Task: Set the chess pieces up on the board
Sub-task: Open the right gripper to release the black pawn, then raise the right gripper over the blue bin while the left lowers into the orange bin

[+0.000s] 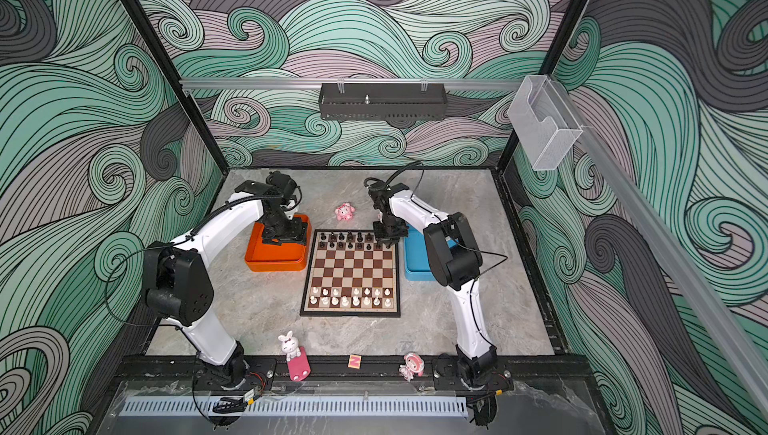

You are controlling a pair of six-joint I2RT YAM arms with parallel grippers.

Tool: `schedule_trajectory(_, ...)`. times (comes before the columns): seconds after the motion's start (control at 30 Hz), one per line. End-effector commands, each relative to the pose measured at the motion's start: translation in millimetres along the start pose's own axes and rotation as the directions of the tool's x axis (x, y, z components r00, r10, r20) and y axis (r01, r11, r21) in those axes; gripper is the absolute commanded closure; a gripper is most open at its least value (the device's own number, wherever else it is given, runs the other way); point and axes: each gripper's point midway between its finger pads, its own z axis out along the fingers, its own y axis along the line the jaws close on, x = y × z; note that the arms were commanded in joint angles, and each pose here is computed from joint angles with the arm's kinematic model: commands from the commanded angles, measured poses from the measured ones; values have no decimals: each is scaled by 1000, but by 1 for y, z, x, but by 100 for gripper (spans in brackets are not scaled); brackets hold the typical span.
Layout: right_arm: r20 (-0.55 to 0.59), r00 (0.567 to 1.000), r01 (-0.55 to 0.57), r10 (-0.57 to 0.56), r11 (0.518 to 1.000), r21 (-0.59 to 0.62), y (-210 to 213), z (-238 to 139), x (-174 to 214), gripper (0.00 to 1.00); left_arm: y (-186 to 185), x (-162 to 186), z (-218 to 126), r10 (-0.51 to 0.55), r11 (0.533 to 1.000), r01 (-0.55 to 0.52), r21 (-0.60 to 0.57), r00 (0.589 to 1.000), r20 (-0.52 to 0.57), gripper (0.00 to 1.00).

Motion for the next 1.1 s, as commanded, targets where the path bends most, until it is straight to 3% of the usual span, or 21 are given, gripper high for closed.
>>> schedule_trajectory(0.0, -5, 1000, -10, 10, 1000, -2, -1, -9, 7, 91, 0, 1, -1, -3, 1000, 4, 14, 1000, -1, 19)
schedule_trajectory(0.47, 10, 1000, -10, 10, 1000, -20, 2, -16, 4, 72, 0, 0, 0, -5, 1000, 5, 15, 1000, -5, 19)
schedule_trajectory(0.83, 104, 994, -12, 18, 998, -62, 6, -66, 6, 61, 1, -4, -2, -18, 1000, 18, 2, 1000, 13, 19)
schedule_trajectory(0.97, 168, 985, -12, 26, 997, -82, 5, -95, 8, 53, 3, -11, -5, -33, 999, 33, -13, 999, 26, 18)
schedule_trajectory(1.07, 206, 978, -13, 33, 995, -96, 4, -112, 11, 38, 5, -18, -9, -46, 999, 47, -27, 998, 42, 18)
